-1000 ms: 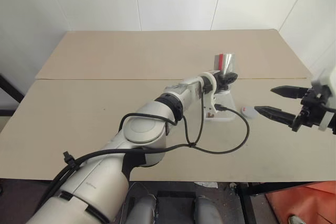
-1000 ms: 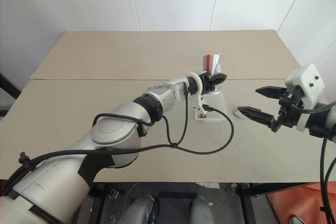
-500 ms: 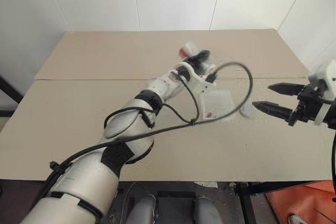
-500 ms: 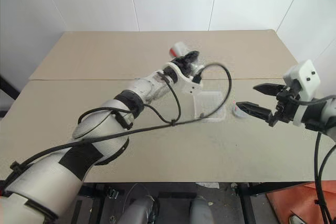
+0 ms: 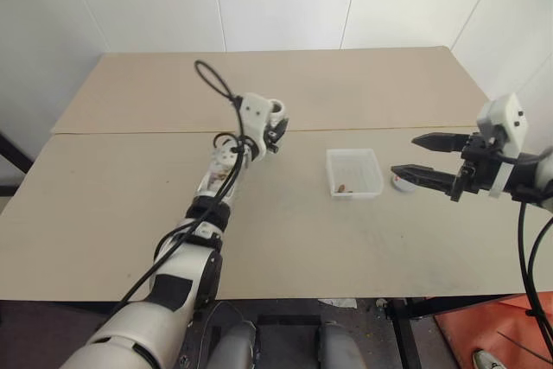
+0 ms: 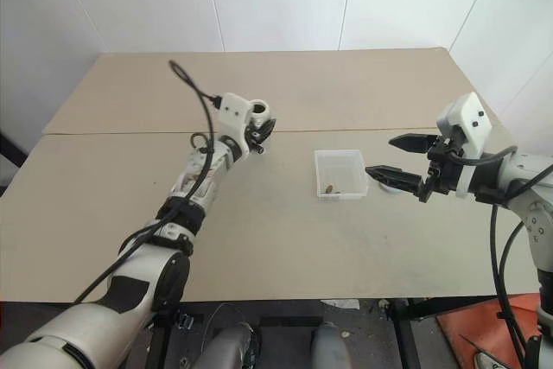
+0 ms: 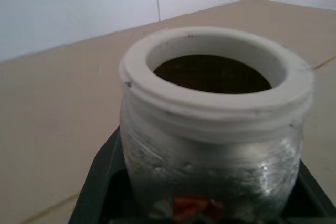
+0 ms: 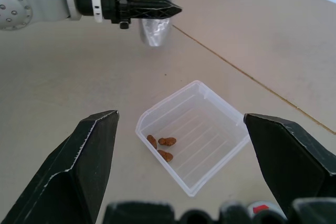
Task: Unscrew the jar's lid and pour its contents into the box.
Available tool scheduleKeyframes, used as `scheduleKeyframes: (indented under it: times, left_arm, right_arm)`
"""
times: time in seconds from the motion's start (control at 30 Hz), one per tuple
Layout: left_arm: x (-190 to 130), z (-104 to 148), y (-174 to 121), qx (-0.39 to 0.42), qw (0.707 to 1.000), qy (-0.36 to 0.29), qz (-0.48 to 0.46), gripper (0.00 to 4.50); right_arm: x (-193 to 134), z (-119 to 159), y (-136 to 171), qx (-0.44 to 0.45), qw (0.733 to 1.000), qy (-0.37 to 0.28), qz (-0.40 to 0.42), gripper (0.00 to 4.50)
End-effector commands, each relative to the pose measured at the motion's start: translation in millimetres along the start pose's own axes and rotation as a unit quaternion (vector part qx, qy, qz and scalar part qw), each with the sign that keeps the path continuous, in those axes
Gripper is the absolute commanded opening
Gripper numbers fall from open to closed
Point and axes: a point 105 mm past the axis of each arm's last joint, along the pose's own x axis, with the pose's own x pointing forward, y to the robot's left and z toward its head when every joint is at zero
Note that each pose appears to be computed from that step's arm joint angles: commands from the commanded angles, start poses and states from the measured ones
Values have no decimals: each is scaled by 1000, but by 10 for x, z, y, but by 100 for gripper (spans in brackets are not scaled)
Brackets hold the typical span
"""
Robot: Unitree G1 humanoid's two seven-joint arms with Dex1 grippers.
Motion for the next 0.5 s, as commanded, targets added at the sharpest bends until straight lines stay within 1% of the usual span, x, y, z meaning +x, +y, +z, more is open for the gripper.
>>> scheduleKeyframes:
  times: [0.03, 0.23, 0.33, 0.4, 0.43, 0.5]
  left_arm:
    - [-112, 58, 39, -1, 1000, -27, 14, 196]
    - [-224, -142, -61, -18, 999, -20, 22, 196]
    - [-251, -263, -100, 8, 1000, -6, 25, 196]
    - [-261, -304, -92, 8, 1000, 2, 30, 196]
    - [-263, -310, -76, 6, 999, 4, 34, 267]
    - [-270, -295, -46, 10, 999, 3, 40, 320]
  right_arm:
    - [0, 102, 41, -25, 1000, -17, 8, 444]
    - [16, 113, 86, -25, 999, -16, 17, 444]
    - [5, 128, 86, -26, 999, -15, 17, 444]
    - [1, 134, 87, -26, 999, -14, 17, 444]
    - [1, 135, 88, -26, 999, -14, 17, 450]
    - [5, 131, 89, -26, 999, -12, 18, 450]
